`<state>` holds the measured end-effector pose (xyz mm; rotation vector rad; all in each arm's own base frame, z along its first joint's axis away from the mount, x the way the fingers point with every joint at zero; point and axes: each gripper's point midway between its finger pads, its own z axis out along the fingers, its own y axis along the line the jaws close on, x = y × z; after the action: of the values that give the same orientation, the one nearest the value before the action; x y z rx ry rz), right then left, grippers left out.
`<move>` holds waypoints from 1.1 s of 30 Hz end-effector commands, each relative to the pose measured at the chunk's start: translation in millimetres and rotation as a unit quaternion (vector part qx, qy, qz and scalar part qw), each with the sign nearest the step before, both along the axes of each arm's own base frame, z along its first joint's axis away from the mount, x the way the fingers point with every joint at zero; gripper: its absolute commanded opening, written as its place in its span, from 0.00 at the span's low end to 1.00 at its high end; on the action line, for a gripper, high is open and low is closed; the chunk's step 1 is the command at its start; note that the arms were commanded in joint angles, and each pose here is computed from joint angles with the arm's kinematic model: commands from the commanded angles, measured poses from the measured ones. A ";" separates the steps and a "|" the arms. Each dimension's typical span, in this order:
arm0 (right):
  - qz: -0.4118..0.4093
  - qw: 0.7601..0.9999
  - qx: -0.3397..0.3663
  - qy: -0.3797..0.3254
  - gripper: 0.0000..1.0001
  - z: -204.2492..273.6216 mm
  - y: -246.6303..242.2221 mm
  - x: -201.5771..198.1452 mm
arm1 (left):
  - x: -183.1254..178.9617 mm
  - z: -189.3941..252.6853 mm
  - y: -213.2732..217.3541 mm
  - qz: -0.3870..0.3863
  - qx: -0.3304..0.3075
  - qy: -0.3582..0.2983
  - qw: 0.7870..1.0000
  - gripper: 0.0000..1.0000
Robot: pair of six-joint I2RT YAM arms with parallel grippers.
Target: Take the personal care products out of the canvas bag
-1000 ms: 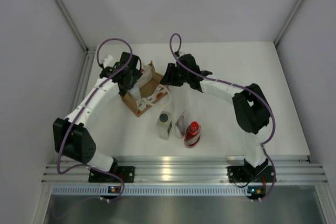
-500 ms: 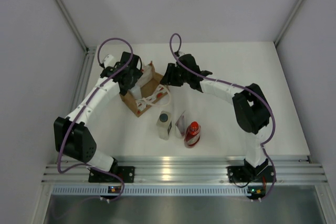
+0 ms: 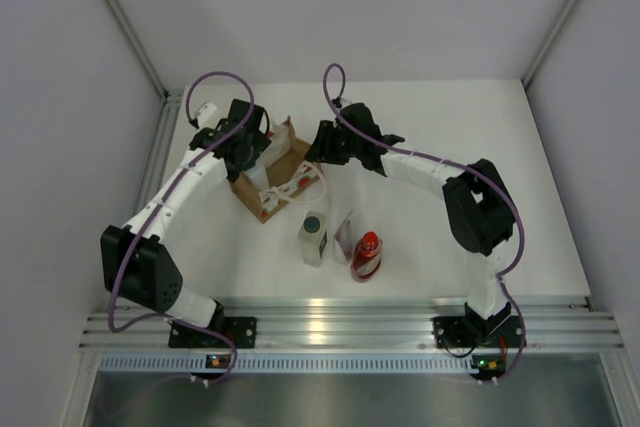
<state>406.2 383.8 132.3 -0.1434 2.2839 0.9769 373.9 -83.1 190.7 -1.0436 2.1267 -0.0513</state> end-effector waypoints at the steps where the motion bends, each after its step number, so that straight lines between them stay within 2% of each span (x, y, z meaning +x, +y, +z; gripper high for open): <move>1: 0.002 1.000 0.005 -0.013 0.41 11.5 -0.1 10.6 | -1.3 22.8 12.8 0.009 0.021 -0.036 0.999 0.84; 19: 0.006 1.000 0.006 -0.013 0.41 12.2 1.0 8.9 | 17.8 13.7 19.6 0.004 0.057 -0.029 0.998 0.84; 33: 0.007 1.000 0.007 -0.011 0.41 11.7 1.6 8.8 | 23.6 15.8 19.0 -0.011 0.059 -0.055 0.997 0.85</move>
<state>405.4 384.3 132.4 -0.1466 2.2852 0.9817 390.2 -68.9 189.0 -0.9264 2.0909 0.0359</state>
